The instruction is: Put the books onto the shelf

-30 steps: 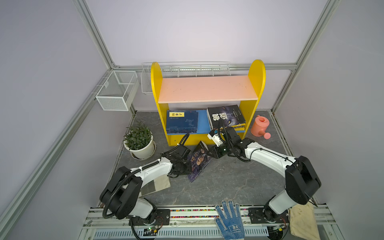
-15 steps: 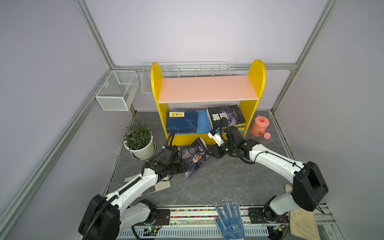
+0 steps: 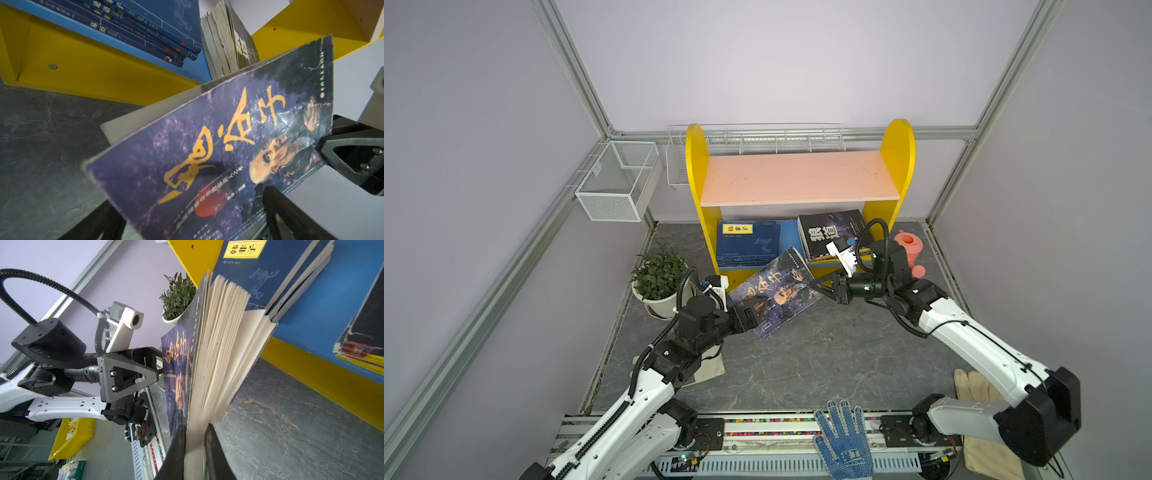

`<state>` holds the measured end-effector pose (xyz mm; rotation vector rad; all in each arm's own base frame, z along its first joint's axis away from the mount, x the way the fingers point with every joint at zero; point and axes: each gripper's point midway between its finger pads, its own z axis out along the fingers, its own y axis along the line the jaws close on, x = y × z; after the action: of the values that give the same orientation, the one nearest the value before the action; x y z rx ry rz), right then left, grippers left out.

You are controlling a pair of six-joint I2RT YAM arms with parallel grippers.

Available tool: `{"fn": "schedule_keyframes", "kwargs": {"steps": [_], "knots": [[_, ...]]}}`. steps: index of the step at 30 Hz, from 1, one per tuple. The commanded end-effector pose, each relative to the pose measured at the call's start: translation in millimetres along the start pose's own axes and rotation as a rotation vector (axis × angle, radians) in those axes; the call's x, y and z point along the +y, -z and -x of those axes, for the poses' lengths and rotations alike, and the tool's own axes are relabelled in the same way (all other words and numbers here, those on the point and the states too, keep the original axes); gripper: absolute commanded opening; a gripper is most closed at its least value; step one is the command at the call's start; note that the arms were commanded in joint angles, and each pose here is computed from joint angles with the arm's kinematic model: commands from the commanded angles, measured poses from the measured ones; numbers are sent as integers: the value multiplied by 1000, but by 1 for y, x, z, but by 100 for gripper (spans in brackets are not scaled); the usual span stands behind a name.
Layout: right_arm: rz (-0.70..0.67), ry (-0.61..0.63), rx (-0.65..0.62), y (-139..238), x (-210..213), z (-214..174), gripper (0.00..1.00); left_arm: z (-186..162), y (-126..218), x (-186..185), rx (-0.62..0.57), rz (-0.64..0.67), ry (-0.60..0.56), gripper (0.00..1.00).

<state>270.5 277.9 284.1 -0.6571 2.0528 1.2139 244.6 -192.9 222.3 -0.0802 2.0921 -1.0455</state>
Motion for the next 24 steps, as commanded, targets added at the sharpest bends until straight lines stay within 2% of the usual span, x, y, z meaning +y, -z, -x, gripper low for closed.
{"fn": "schedule_keyframes", "kwargs": {"steps": [1, 5, 9, 16, 20, 24], "knots": [[44, 46, -167, 26, 21, 40, 6, 22, 5, -22, -79, -83, 8, 99], [43, 27, -253, 43, 21, 55, 6, 25, -1, -27, -86, -111, 25, 99], [57, 15, -287, 53, 23, 61, 6, 23, -8, -32, -66, -143, 30, 99], [76, -30, -365, 67, 23, 75, 6, 27, -12, -56, -60, -273, 23, 100], [99, -71, -399, 69, 20, 81, 6, 28, -23, -75, -6, -357, 27, 92], [130, -77, -443, 74, 24, 90, 6, 24, -35, -75, 34, -367, 26, 91]]}}
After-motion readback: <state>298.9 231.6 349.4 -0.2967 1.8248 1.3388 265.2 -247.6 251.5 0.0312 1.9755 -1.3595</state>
